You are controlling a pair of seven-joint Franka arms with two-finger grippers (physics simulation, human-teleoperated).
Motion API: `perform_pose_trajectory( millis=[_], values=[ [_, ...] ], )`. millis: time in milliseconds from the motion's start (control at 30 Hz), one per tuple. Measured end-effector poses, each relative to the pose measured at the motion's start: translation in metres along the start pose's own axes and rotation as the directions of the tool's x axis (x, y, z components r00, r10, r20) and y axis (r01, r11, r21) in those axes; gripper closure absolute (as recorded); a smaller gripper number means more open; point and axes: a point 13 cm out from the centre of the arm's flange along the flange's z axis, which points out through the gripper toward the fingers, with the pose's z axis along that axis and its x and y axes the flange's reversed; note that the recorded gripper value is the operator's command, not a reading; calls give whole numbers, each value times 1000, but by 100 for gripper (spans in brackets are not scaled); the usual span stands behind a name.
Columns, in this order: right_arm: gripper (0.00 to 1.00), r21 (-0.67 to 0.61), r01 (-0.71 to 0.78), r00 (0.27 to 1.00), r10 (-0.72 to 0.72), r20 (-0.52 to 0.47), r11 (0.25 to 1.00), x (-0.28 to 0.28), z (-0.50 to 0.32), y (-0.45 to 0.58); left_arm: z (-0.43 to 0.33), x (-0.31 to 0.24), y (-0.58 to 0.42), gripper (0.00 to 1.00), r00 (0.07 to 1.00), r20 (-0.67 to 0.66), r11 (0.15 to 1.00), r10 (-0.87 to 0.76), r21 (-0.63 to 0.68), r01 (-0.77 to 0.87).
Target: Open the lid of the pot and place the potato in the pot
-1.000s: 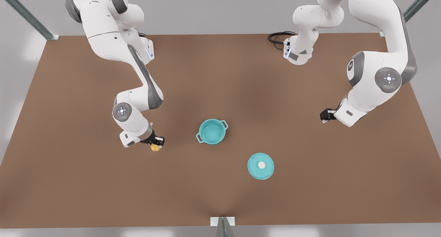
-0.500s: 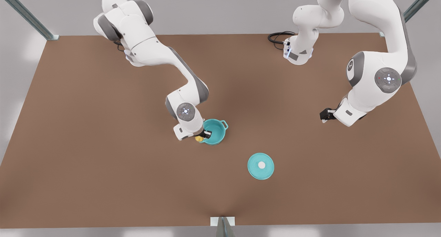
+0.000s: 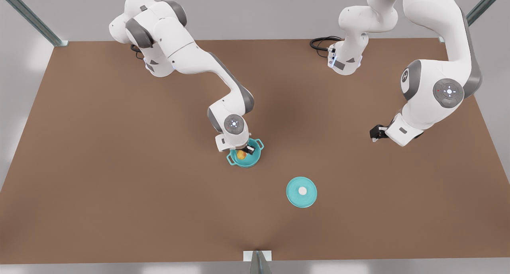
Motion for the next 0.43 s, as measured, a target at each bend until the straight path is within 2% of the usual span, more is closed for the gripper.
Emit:
perform_pose_trajectory(
  millis=[67,167,233,267,333,433],
  values=[
    [0,-8,-45,999,45,26,999,-23,-17,-8,0,0,0,0,1000,0,1000,1,0,-1],
    [0,-44,-229,967,233,100,972,-162,-120,-95,0,0,0,0,1000,1,1000,2,0,-2],
    [0,-47,-352,932,355,80,935,-245,-169,-202,-4,-3,0,0,1000,9,1000,0,4,0],
    [0,-39,-384,920,386,66,923,-267,-180,-245,-9,-6,0,0,1000,19,1000,-1,6,1],
    [0,-10,-379,925,379,39,925,-280,-184,-290,-19,-11,-2,0,999,38,1000,-2,16,1],
    [0,29,-293,956,293,3,956,-269,-181,-300,-24,-14,-4,0,999,43,999,-6,33,5]
  ],
)
